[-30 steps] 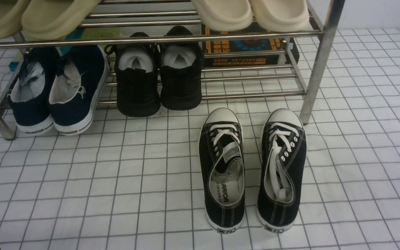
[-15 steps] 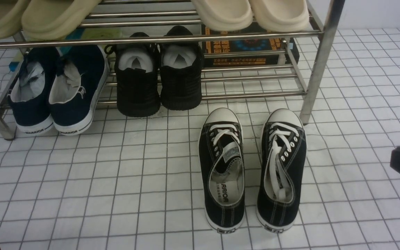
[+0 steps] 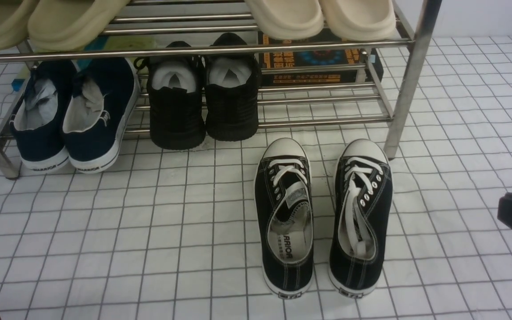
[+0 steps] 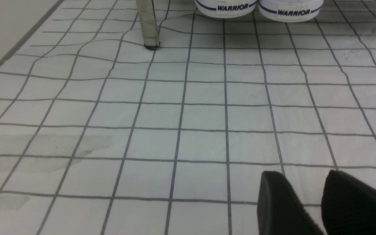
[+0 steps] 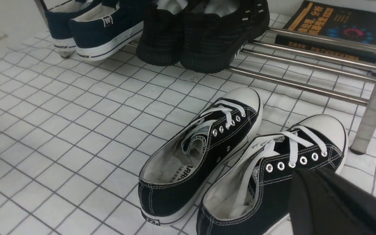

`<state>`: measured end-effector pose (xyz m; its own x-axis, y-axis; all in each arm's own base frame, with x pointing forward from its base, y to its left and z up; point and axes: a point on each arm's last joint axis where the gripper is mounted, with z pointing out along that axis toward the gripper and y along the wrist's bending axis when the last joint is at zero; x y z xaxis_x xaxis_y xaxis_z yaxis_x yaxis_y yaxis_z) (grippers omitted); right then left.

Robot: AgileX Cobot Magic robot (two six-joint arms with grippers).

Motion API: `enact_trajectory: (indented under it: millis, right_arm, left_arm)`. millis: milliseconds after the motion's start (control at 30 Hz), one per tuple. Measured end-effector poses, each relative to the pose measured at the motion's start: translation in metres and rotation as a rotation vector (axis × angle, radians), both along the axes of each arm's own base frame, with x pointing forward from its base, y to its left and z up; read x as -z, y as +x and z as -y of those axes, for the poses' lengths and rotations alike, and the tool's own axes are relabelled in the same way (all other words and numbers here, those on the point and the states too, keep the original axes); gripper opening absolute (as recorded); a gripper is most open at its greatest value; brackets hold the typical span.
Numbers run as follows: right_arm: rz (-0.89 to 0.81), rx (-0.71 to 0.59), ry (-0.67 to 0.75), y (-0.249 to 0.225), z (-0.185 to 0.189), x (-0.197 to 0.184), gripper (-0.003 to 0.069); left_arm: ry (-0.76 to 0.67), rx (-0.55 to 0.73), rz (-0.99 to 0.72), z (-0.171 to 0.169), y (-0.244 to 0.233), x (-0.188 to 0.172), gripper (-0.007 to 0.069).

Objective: Take the shoes off the shelf with your hand from the white checkered tablecloth.

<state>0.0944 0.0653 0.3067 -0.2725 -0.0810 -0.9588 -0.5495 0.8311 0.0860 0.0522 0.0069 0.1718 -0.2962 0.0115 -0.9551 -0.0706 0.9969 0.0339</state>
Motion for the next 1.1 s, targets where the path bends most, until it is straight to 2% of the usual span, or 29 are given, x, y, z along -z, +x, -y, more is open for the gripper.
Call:
enact_trajectory:
  millis: [167,467,600,833,1100]
  right_arm:
    - [0.061,0.057,-0.051,-0.014,0.018,0.026,0.0002]
    - [0.087,0.399,-0.033,-0.038,0.052,0.1,0.001]
    - [0.049,0.502,-0.046,-0.04,0.058,0.128,0.0012]
    - [-0.001,0.551,-0.066,-0.042,0.061,0.132,0.002]
    - [-0.009,0.522,-0.065,-0.042,0.06,0.133,0.0027]
  left_arm:
    - [0.0,0.0,0.0,0.0,0.0,0.0,0.024]
    - [0.0,0.0,0.0,0.0,0.0,0.0,0.024]
    - [0.0,0.0,0.0,0.0,0.0,0.0,0.024]
    - [0.0,0.0,0.0,0.0,0.0,0.0,0.024]
    - [0.0,0.0,0.0,0.0,0.0,0.0,0.024]
